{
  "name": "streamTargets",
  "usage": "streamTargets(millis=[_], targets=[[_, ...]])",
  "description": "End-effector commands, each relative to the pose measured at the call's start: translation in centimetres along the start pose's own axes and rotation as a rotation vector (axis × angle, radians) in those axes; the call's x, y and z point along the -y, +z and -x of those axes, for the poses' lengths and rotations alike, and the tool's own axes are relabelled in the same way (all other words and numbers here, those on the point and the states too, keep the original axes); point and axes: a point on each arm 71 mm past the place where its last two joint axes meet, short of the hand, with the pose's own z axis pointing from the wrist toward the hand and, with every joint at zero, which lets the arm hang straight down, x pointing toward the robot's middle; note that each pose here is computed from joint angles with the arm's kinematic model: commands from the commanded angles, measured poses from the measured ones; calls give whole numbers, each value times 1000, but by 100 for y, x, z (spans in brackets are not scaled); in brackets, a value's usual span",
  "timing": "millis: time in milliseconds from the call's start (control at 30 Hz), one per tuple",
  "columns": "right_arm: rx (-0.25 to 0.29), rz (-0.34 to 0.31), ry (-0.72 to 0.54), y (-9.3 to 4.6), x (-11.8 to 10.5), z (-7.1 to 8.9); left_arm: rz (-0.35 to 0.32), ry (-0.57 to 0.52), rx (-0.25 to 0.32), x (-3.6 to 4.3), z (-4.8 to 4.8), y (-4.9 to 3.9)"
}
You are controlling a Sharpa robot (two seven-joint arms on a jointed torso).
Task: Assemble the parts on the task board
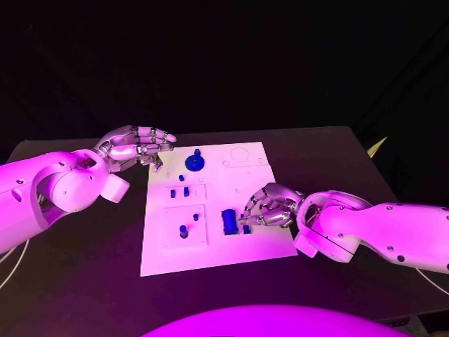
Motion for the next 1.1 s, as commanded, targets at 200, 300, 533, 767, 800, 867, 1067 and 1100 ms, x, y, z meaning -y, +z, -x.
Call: streamTargets(millis=[200, 300, 533, 767, 800, 867, 1067, 1100], targets=[[183, 210, 247, 150, 64, 591, -39, -24, 54, -56, 34, 48], [265, 229, 299, 231, 130, 862, -56, -35, 107, -97, 90, 76], [410, 251, 367, 478, 291, 1363, -104, -69, 256, -242, 228, 157], [470, 264, 392, 719, 421, 1627, -158, -73, 406, -415, 303, 266], [474, 266, 405, 749, 437, 1646, -163, -71, 424, -438, 305, 282], [479, 270, 427, 792, 460, 1673, -170, -69, 447, -473, 303, 318], [515, 208, 373, 784, 452, 1636, -101, -66, 366, -511, 217, 335], [517, 212, 381, 782, 440, 1615, -102, -67, 370, -510, 200, 334]])
